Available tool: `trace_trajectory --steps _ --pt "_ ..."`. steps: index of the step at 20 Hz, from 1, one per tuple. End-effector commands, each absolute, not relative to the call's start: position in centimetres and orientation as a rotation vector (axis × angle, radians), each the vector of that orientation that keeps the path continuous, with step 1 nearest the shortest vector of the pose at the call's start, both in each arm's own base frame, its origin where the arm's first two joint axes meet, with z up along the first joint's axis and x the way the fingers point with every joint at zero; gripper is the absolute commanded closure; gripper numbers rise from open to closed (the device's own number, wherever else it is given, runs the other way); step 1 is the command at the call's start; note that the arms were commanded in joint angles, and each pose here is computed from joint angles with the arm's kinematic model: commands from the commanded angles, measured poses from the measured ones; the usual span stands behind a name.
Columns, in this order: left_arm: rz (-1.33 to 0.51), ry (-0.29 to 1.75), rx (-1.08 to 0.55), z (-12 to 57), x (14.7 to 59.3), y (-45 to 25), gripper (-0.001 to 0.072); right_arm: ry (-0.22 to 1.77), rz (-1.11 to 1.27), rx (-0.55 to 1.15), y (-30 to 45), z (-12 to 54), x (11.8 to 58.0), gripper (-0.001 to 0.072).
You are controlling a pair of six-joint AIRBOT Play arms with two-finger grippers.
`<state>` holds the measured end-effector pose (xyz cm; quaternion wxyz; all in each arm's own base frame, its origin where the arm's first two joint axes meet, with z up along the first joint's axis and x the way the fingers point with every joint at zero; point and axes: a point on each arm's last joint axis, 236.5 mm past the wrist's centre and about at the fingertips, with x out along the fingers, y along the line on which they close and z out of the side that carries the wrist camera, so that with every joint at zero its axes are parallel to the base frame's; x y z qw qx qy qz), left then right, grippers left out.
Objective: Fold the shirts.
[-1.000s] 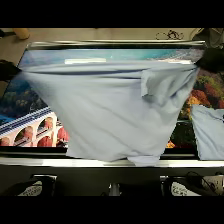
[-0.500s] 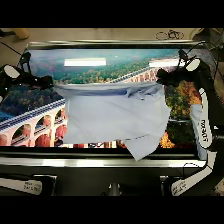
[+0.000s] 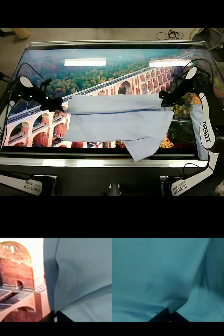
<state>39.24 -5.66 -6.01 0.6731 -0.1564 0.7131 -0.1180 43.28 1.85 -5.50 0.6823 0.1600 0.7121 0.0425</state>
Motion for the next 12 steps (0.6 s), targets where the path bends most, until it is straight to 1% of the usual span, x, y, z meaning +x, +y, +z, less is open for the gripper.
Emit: trace_trajectory --steps 1,2,3,4,7,9,12 --pt "-0.297 1.689 -0.407 -7.5 36.8 -7.9 0.0379 1.608 0.060 0.392 2.7 -6.5 42.7 0.0418" --pt "-0.307 1.670 -0.415 -6.6 37.3 -7.9 0.0186 1.598 0.077 0.393 2.7 -5.0 42.8 0.0272" --pt "-0.312 1.655 -0.411 -5.4 37.6 -7.6 0.0150 1.598 0.091 0.375 2.1 -3.4 42.4 0.0246" --pt "-0.312 1.646 -0.413 -4.3 37.5 -7.0 0.0150 1.606 0.095 0.359 1.1 -1.9 41.6 0.0223" --pt "-0.279 1.642 -0.438 -2.9 35.4 -5.4 0.0154 1.658 0.037 0.427 -2.6 0.3 37.6 0.0227" --pt "-0.254 1.670 -0.464 -4.4 31.7 -5.7 0.0163 1.667 0.012 0.463 -3.1 -0.8 34.4 0.0232" --pt "-0.237 1.690 -0.535 -8.0 25.5 -7.4 0.0167 1.659 0.034 0.476 -1.5 -3.5 30.6 0.0233"
